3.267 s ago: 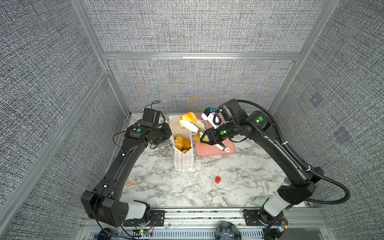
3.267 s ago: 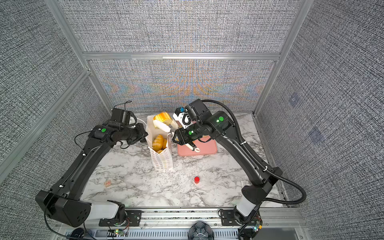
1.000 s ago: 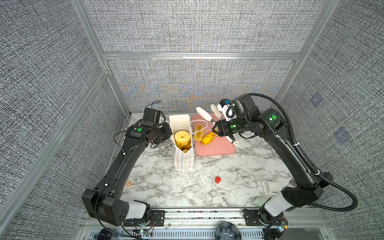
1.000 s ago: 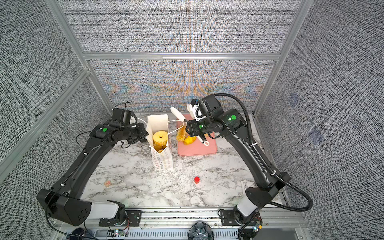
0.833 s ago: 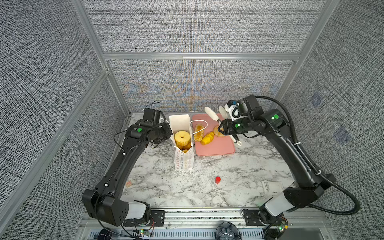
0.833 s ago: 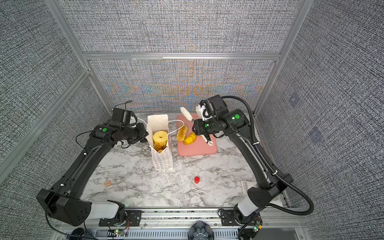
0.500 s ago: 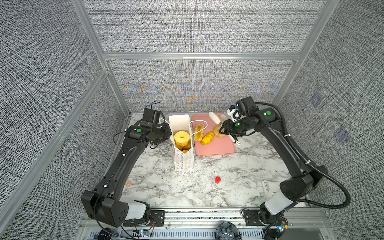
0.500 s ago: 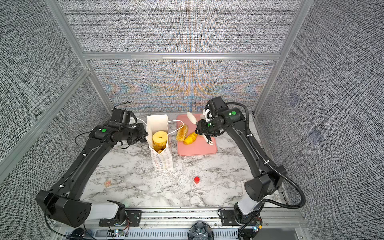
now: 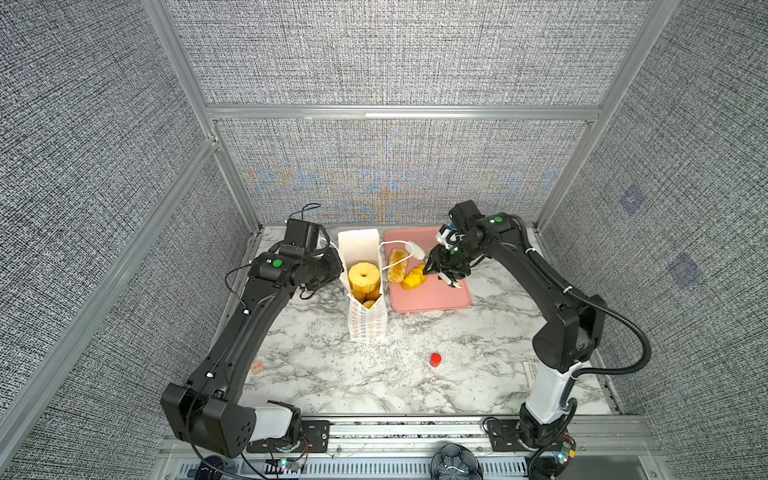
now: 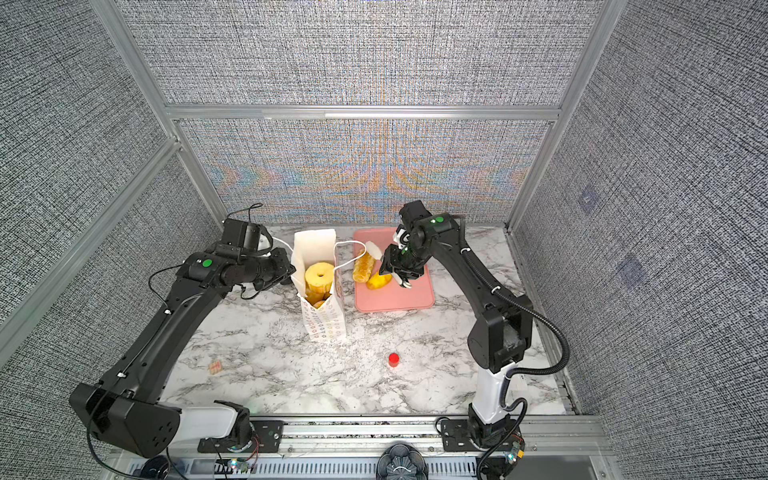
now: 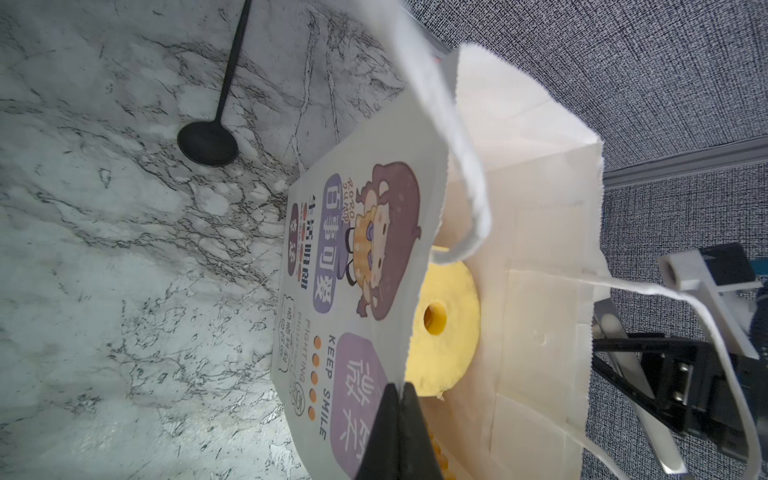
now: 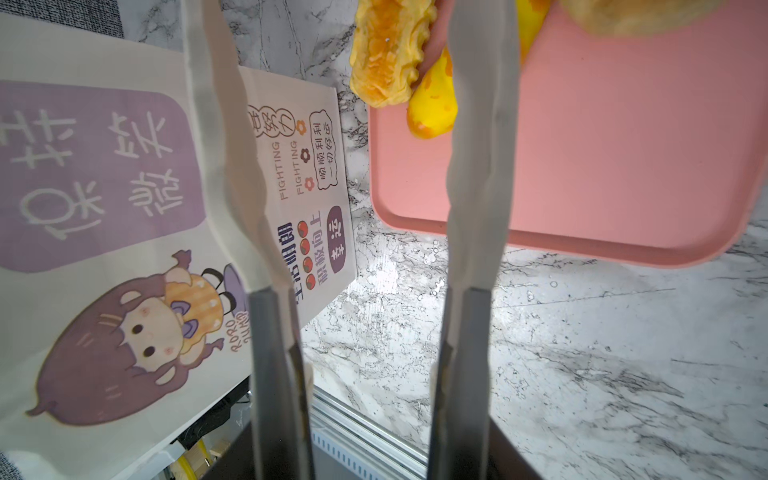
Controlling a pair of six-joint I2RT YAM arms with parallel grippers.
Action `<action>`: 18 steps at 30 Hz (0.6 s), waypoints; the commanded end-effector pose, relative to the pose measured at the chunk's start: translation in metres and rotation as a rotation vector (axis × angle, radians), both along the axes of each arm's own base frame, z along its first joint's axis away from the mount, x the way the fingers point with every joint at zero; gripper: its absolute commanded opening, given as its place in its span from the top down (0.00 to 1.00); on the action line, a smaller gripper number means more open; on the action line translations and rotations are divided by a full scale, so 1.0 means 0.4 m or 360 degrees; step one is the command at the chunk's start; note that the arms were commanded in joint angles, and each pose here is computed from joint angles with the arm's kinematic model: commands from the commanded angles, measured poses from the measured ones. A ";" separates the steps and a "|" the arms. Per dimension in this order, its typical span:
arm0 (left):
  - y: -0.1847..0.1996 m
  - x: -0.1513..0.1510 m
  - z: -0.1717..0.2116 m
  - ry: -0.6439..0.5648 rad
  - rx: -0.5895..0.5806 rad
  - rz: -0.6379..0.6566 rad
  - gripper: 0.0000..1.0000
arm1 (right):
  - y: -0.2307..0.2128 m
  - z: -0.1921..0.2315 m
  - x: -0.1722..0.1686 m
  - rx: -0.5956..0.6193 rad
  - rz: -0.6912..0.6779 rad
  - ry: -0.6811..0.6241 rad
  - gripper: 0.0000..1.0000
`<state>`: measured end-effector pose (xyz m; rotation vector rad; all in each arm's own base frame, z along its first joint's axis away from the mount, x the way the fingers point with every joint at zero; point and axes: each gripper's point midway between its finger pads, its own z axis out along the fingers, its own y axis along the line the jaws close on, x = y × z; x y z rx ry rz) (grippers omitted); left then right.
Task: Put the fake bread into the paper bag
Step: 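Lower the tongs and pinch the long crinkled golden pastry on the tray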
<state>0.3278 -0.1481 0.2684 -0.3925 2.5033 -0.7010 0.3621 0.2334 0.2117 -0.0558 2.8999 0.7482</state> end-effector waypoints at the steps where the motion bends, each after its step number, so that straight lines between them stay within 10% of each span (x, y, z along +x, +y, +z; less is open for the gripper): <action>1: 0.000 -0.003 0.005 -0.0007 -0.0007 -0.0002 0.96 | 0.020 -0.003 0.010 0.0052 0.0002 0.0025 0.46; 18: 0.000 -0.001 0.002 -0.0002 -0.0007 -0.0001 0.96 | 0.056 -0.120 0.061 0.0041 -0.0029 0.0202 0.48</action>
